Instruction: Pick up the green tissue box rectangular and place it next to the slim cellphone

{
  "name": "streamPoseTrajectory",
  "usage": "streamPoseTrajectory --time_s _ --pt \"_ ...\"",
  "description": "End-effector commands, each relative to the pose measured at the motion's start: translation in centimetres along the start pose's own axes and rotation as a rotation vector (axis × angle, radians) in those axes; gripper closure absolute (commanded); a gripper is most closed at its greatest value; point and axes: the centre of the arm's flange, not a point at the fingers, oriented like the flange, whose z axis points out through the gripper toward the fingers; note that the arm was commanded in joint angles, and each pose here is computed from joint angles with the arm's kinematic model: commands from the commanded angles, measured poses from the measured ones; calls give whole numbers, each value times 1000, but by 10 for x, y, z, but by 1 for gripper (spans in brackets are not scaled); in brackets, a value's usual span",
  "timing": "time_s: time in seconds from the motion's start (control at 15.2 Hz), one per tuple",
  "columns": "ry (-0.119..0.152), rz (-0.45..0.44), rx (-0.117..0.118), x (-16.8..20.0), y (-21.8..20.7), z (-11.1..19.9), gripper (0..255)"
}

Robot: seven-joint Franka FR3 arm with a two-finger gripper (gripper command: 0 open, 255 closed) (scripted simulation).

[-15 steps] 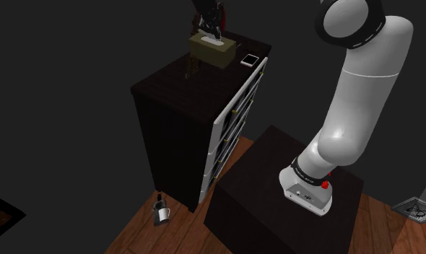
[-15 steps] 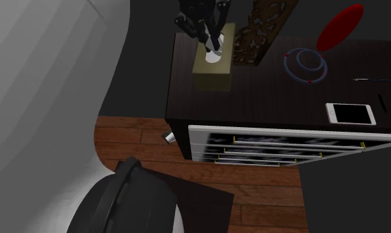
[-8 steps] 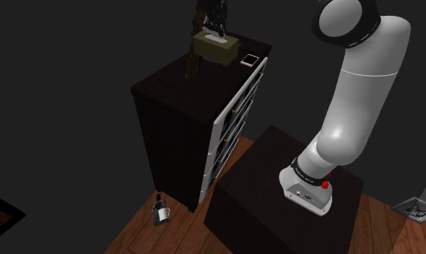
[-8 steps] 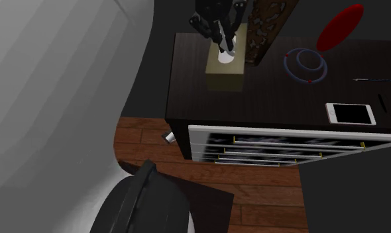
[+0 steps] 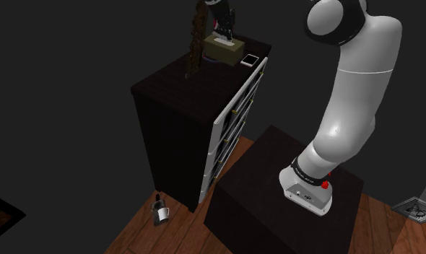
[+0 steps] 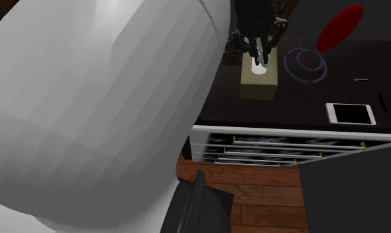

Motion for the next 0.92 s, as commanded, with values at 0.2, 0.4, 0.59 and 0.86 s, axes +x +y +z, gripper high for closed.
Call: streamPoseTrajectory --time_s 0.2,0.4,0.59,0.86 --pt "1 -1 0 25 41 43 255" --pt "1 -1 0 40 65 70 255" --pt "1 -1 0 55 90 98 255" --pt "1 -1 0 75 122 134 255"
